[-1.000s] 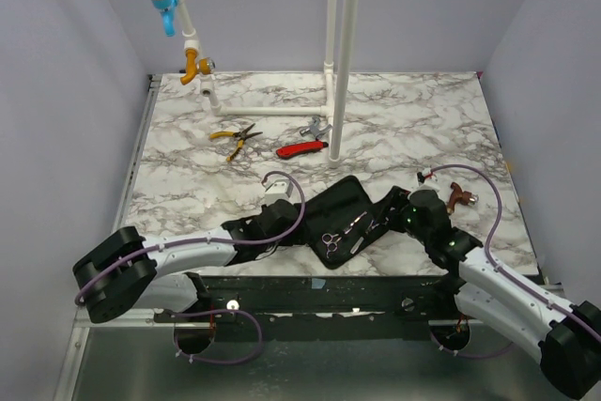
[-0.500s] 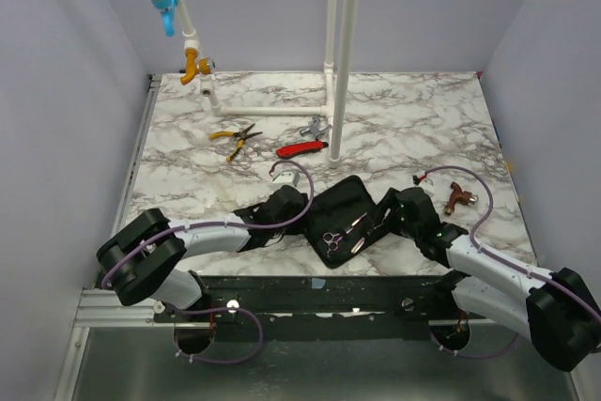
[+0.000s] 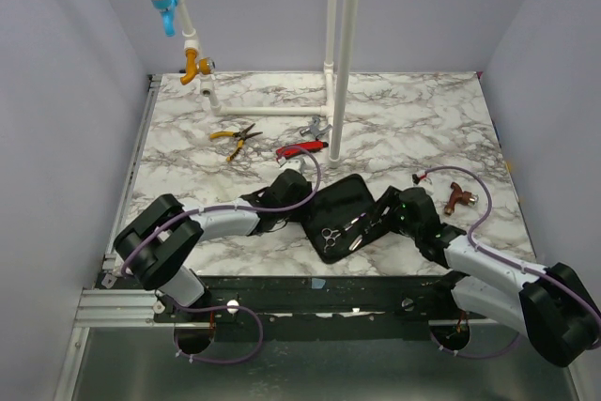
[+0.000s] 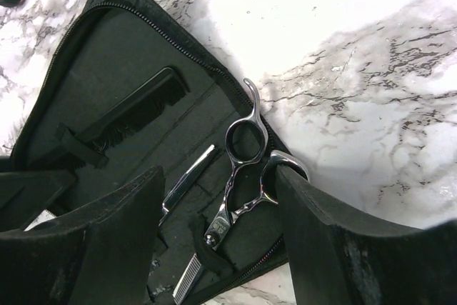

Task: Sort the hair-cutting tools
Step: Adjust the hairdressing tool bag at the center of the board.

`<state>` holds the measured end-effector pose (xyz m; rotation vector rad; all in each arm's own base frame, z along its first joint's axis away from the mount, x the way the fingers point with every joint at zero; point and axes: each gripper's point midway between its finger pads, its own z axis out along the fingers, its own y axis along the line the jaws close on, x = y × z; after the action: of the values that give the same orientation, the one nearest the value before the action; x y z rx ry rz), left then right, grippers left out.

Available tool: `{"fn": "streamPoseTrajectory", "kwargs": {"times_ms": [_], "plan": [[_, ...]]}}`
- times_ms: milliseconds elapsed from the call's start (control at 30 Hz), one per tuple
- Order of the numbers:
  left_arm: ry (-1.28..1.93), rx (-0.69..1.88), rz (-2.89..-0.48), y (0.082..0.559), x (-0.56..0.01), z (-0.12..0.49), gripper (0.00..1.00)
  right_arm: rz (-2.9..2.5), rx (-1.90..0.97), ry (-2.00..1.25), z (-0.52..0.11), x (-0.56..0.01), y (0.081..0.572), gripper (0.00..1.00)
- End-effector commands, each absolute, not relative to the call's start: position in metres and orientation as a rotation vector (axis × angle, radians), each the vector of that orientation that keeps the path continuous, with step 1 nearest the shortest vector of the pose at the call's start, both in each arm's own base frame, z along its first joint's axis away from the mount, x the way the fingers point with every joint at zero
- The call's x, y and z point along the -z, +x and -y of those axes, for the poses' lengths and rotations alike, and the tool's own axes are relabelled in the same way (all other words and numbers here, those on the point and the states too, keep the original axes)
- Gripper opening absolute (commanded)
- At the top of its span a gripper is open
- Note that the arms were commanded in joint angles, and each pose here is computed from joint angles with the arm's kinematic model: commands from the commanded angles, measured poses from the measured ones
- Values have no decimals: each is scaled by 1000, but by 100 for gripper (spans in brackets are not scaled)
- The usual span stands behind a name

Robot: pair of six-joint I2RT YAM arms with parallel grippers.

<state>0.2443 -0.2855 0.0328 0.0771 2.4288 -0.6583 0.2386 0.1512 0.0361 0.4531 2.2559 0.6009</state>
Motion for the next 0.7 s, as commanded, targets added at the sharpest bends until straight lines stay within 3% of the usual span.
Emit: {"fn": "streamPoseTrajectory", "kwargs": {"times_ms": [0, 433, 667], "plan": [[155, 707, -2417, 253, -44, 303, 48, -2369, -704, 412, -164, -15, 210, 67], [125, 619, -2365, 303, -66, 297, 49, -2428, -828, 422, -183, -6, 178, 67], [101, 540, -2387, 307, -67, 284, 56, -2435, -740, 399, -178, -19, 178, 67]]}}
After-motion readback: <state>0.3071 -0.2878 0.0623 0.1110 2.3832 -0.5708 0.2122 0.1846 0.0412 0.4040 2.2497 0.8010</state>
